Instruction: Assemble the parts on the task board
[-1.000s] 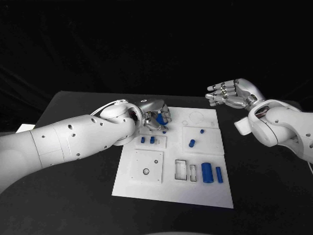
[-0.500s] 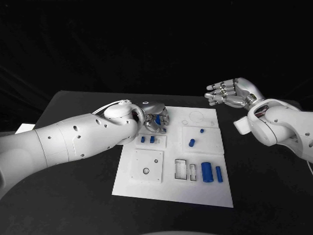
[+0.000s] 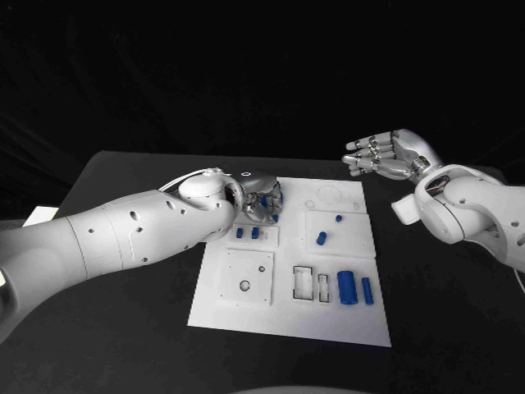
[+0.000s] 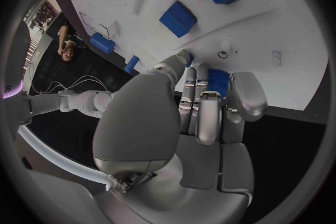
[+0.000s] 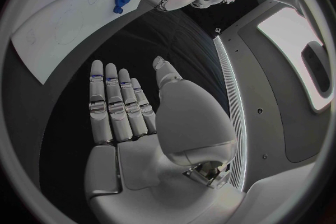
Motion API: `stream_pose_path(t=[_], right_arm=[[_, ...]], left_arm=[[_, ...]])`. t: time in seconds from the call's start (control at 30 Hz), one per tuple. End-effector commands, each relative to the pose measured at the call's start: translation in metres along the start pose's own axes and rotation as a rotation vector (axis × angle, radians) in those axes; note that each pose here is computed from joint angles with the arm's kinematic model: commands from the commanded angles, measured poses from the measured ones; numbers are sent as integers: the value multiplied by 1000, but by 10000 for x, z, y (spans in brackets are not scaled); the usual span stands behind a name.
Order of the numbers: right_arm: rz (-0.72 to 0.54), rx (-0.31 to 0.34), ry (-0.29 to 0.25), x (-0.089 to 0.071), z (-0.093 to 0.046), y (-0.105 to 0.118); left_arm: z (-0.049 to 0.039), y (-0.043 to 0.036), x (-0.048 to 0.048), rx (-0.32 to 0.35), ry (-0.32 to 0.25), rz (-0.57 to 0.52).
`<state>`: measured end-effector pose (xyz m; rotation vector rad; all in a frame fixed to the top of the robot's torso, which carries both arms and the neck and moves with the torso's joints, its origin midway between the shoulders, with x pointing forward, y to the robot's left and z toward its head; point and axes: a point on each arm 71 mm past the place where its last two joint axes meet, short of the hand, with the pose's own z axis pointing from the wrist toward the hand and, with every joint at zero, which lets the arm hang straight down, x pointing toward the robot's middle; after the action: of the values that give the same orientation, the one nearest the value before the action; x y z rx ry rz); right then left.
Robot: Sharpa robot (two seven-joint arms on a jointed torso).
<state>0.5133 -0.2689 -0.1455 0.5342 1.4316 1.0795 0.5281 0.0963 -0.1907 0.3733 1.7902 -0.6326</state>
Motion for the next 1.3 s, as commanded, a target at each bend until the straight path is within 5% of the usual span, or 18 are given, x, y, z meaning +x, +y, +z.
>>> stream_pose_path(t=[0.03,0.83,1.3], right_arm=[[3,-13,12,20,2,15],[4,-15,13,26,4,19],[5,-15,14,31,9,20]], left_arm=[[9,-28,23,15,19,12],[20,-41,58,-1,62,17],[7,-53,24,20,8,1]])
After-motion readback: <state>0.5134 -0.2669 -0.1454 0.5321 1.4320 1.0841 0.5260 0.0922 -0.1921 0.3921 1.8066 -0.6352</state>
